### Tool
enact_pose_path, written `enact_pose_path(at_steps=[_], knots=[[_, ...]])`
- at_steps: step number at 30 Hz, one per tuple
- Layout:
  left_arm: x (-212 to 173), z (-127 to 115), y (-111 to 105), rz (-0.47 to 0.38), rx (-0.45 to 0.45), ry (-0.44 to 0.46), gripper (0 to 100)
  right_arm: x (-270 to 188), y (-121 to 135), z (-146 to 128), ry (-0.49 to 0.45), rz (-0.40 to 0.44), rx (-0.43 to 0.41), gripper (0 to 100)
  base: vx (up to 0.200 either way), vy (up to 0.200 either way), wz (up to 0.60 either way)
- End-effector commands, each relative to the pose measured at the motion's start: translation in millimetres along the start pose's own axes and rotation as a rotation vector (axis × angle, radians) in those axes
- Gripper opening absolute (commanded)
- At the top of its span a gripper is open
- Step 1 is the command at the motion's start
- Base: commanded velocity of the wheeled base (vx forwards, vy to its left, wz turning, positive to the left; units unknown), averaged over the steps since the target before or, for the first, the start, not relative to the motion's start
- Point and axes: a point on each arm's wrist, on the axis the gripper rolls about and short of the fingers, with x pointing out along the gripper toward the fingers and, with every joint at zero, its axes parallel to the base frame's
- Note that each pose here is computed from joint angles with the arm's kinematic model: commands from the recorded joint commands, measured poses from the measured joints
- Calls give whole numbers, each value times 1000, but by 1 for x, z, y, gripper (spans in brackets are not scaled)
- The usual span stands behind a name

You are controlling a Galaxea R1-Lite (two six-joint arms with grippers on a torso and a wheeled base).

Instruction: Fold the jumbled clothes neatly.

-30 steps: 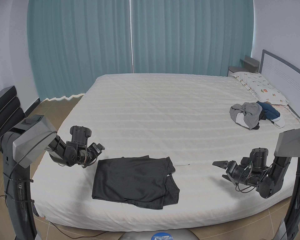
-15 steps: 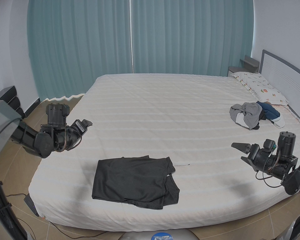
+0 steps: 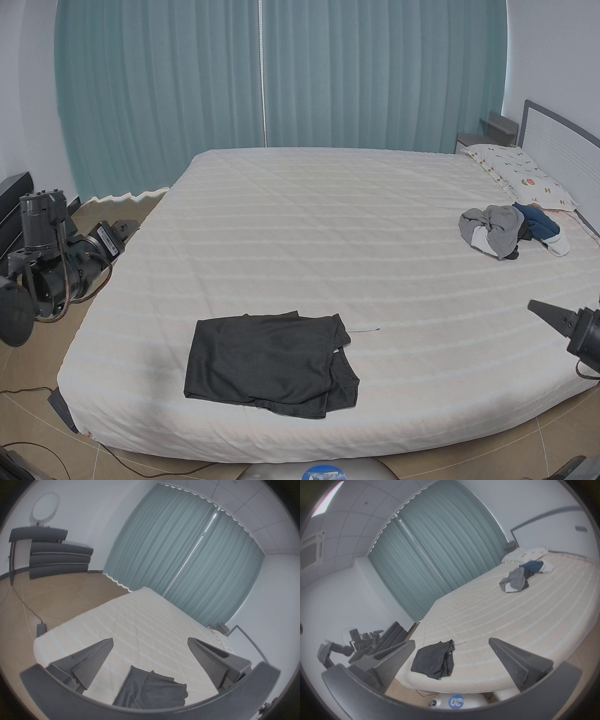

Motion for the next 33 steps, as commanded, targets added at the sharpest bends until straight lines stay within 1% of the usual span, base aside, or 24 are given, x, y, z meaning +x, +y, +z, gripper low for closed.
enact_pose_path(at_steps=[1,3,4,6,10,13,15,18,22,25,26,28,29,31,33], knots=[[-121,-1,28,-34,158,-221,100,-109,8,-47,-173,-9,-303,100,0,0,0],[-131,-2,31,-14,181,-253,100,-113,6,-53,-170,-19,-308,100,0,0,0],[-142,-5,37,17,208,-288,100,-117,5,-58,-170,-29,-319,100,0,0,0],[-155,-9,44,50,242,-330,100,-122,4,-64,-175,-43,-338,100,0,0,0],[-180,-19,58,73,303,-399,100,-129,2,-74,-197,-82,-385,100,0,0,0],[-194,-25,66,100,334,-431,100,-131,1,-81,-201,-118,-420,100,0,0,0],[-208,-34,77,149,375,-446,100,-132,-1,-89,-216,-148,-461,100,0,0,0],[-228,-44,89,168,430,-470,100,-129,-4,-92,-220,-152,-508,100,0,0,0],[-245,-53,99,197,457,-509,100,-128,-4,-91,-250,-136,-530,100,0,0,0],[-254,-59,104,264,468,-548,100,-126,-6,-92,-265,-137,-578,100,0,0,0],[-259,-61,105,300,472,-568,100,-124,-7,-93,-269,-142,-610,100,0,0,0],[-260,-63,106,314,473,-576,100,-123,-8,-94,-269,-143,-622,100,0,0,0],[-265,-69,108,347,483,-602,100,-117,-13,-100,-266,-146,-654,100,0,0,0],[-268,-75,112,347,489,-610,100,-113,-18,-105,-271,-148,-663,100,0,0,0],[-269,-83,117,317,499,-620,100,-108,-23,-111,-285,-151,-669,100,0,0,0]])
